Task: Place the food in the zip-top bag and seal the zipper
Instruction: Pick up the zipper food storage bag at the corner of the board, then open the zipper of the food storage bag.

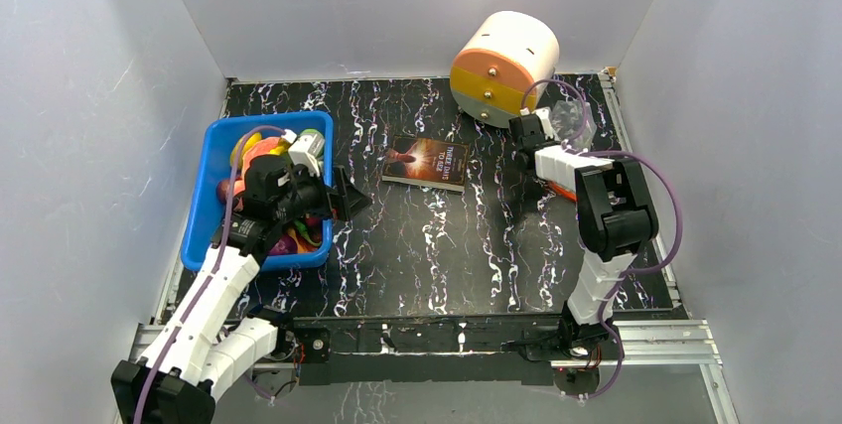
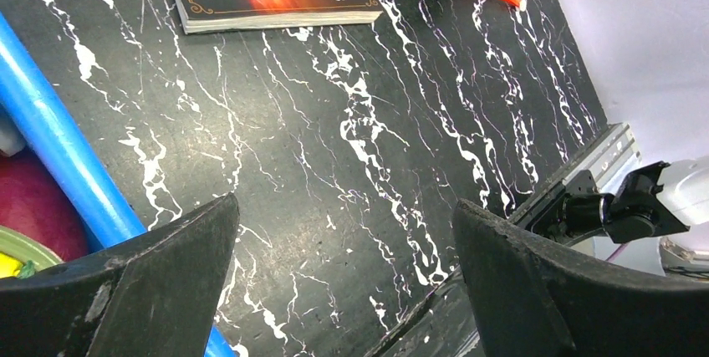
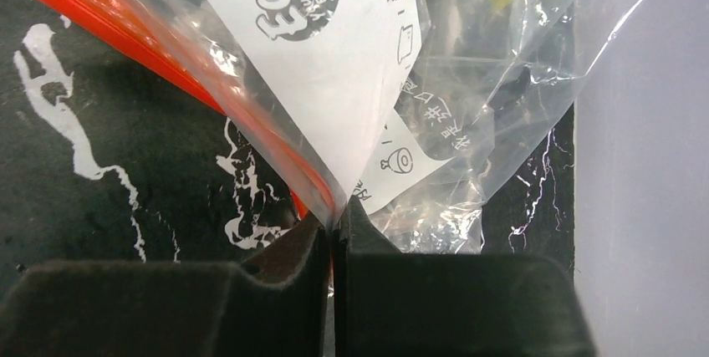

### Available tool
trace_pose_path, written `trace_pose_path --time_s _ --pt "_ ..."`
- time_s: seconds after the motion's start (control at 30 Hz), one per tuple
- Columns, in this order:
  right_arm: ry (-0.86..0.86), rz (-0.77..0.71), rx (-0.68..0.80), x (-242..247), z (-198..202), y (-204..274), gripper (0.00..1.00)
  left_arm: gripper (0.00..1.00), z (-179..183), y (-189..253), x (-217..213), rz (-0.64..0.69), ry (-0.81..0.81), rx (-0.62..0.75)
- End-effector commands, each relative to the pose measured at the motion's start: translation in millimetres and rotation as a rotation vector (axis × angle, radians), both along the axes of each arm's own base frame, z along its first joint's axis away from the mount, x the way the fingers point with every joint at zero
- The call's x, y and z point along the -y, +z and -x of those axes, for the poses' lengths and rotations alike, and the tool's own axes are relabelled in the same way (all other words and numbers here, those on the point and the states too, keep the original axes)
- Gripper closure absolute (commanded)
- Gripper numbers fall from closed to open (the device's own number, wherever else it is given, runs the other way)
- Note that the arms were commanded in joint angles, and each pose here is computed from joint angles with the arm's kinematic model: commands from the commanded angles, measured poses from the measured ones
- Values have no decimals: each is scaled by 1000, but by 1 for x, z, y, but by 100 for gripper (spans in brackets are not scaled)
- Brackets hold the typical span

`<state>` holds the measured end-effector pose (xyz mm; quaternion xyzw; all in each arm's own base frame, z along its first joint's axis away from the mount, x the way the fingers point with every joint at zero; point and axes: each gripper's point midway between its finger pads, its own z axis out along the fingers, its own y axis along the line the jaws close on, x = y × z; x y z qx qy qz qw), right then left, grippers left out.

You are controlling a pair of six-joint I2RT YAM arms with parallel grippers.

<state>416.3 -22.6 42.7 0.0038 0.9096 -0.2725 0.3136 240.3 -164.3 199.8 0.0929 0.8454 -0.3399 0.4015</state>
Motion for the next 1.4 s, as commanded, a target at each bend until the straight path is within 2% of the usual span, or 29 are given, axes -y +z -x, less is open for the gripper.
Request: trace_pose_path --time_s 0.0,0.27,0.43,0.6,0.83,1.13,1.37 --pt "-39 -84 100 -9 -7 43 100 2 -3 27 -5 10 44 90" --pt "-24 -323 144 -40 19 84 100 2 -12 20 -13 -16 127 59" --pt "28 -496 202 -65 41 126 100 2 -6 21 10 67 11 20" --pt "127 -649 228 -97 70 158 100 9 5 36 35 214 -106 19" --pt "354 -910 256 -156 116 199 100 11 2 59 46 229 -131 82" --pt "476 -1187 244 -197 163 217 100 17 11 72 74 286 -200 67" --pt "515 -1366 223 -221 177 224 100 19 19 68 100 301 -245 55"
